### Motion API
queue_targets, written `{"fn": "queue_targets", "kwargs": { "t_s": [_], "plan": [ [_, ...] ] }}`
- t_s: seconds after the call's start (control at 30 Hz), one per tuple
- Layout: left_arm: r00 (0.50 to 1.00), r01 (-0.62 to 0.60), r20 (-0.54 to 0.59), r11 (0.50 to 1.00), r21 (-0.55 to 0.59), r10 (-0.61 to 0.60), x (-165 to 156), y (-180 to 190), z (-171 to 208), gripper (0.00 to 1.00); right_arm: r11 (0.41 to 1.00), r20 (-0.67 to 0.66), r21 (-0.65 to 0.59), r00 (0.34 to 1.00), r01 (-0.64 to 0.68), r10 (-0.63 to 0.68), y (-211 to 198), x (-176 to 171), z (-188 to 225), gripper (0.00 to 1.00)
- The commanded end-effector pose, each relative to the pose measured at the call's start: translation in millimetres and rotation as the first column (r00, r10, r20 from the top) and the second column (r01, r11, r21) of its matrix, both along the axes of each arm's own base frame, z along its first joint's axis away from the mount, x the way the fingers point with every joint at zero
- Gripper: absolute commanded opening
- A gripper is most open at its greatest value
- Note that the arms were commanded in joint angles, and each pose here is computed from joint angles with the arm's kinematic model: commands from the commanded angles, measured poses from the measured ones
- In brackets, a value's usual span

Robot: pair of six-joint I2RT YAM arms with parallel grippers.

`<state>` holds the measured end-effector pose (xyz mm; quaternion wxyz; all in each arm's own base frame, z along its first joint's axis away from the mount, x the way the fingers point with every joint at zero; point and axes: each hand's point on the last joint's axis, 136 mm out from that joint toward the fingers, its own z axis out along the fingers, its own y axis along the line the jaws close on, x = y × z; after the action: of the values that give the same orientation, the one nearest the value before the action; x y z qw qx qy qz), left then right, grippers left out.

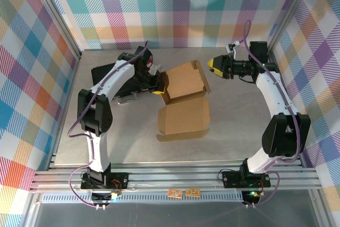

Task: Fold the paper box

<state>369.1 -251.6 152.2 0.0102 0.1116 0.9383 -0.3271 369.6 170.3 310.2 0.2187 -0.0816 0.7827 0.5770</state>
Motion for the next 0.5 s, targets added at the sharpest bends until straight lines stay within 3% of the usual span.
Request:
{"fn": "queue_targets", "kwargs": {
  "t_s": [0.0, 0.37, 0.47],
  "plan": [
    [0.999, 0.028, 0.017, 0.998, -0.052, -0.027, 1.5, -5.8, 13.2, 0.0, 0.996, 0.117, 0.001, 0.989, -0.093, 0.092, 14.6, -25.2, 15.4, 0.56],
    [0.999, 0.029, 0.025, 0.998, -0.049, -0.028, 0.2, -4.6, 17.6, 0.0, 0.988, 0.089, -0.11, 0.989, -0.109, 0.119, 29.5, -33.9, -14.8, 0.6],
    [0.999, 0.021, 0.031, 0.999, -0.047, -0.019, 1.0, -4.0, 20.7, 0.0, 0.976, 0.104, -0.195, 0.988, -0.096, 0.118, 34.6, -35.0, -22.5, 0.61]
  ]
}}
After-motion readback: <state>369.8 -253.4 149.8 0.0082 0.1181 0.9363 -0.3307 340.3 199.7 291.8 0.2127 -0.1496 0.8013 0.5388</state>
